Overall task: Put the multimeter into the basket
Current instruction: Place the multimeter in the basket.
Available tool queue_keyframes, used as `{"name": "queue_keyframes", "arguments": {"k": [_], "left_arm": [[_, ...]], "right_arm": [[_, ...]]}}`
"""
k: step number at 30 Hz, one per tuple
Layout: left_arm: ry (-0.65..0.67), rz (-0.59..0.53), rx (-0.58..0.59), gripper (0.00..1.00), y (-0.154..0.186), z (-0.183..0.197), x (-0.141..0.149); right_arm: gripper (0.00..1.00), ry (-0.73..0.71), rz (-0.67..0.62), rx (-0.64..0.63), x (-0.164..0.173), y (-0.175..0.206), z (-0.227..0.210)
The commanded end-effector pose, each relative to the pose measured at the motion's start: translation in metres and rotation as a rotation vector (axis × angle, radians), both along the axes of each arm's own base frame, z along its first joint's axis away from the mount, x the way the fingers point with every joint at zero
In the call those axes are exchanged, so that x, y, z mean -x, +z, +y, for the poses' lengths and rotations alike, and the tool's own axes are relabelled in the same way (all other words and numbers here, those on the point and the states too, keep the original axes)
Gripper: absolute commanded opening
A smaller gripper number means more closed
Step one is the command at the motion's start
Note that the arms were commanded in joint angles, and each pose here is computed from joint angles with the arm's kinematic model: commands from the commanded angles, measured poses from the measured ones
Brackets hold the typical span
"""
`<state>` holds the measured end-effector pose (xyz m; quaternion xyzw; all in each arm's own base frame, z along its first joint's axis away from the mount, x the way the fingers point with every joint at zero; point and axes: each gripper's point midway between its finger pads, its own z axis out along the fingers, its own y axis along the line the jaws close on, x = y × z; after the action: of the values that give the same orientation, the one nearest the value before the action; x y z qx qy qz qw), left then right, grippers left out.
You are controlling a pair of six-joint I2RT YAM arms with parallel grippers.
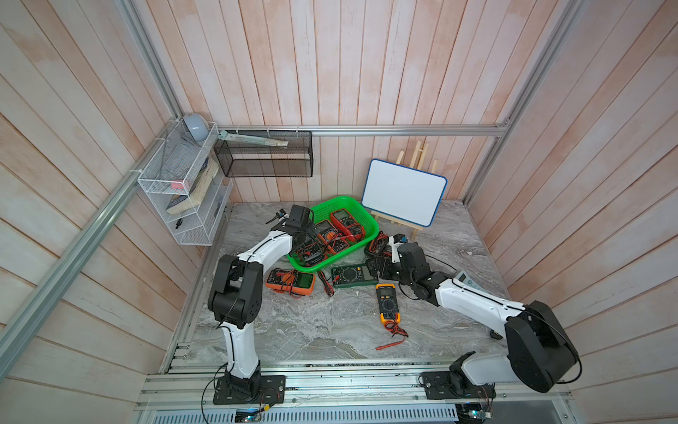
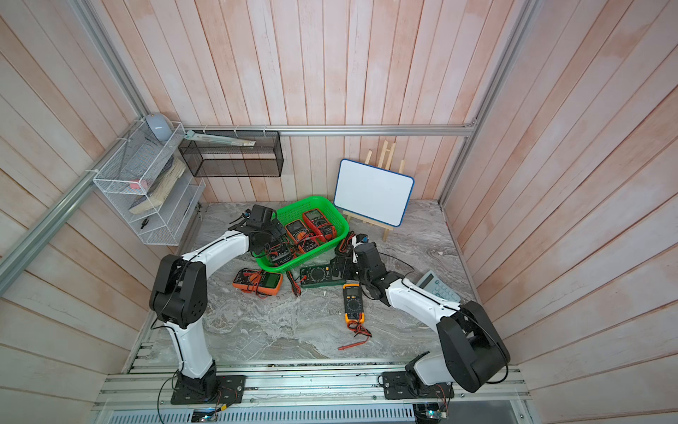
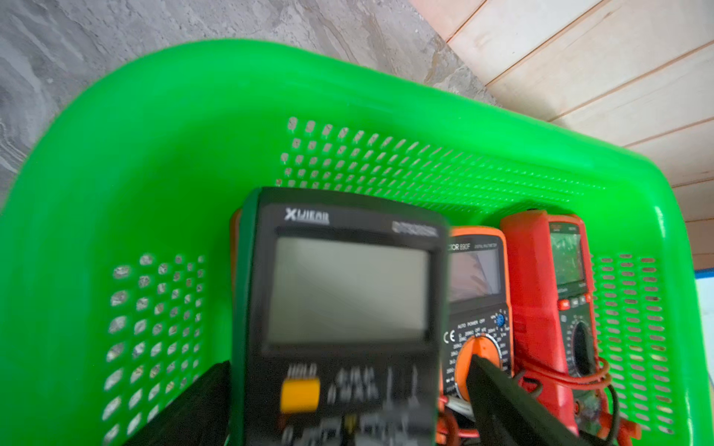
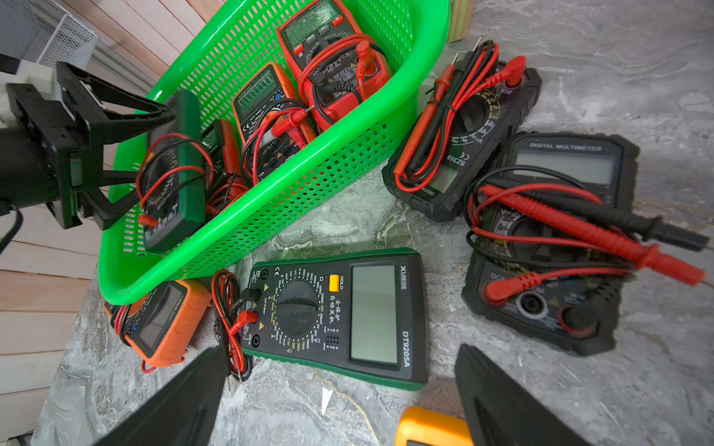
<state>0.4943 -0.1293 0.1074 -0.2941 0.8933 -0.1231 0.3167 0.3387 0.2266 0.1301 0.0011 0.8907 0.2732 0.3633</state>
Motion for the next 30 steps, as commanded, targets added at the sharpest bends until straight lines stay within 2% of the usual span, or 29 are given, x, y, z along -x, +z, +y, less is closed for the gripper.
{"name": "queue_keyframes", "arguments": {"k": [1, 10, 17, 25, 30], "left_arm": [[0.029, -0.018, 0.017, 1.00, 0.013, 0.005, 0.006], [0.051, -0.110, 0.038, 1.00, 0.052, 0.009, 0.009], [-0.036, -0.193, 0.020, 1.00, 0.088, 0.000, 0.020], [-0.263, -0.239, -0.103, 1.00, 0.098, -0.023, 0.063], [-0.377, -0.218, -0.168, 1.00, 0.084, -0.032, 0.101]], "right_arm": [[0.98, 0.000, 0.006, 0.000, -0.001, -0.003, 0.000], [0.98, 0.000, 0.007, -0.001, -0.004, -0.001, 0.001], [0.98, -0.019, 0.006, 0.017, -0.006, 0.002, -0.003], [0.98, -0.069, 0.026, -0.008, -0.018, 0.008, -0.019], [0.98, -0.034, 0.044, -0.078, -0.015, 0.016, -0.007]]}}
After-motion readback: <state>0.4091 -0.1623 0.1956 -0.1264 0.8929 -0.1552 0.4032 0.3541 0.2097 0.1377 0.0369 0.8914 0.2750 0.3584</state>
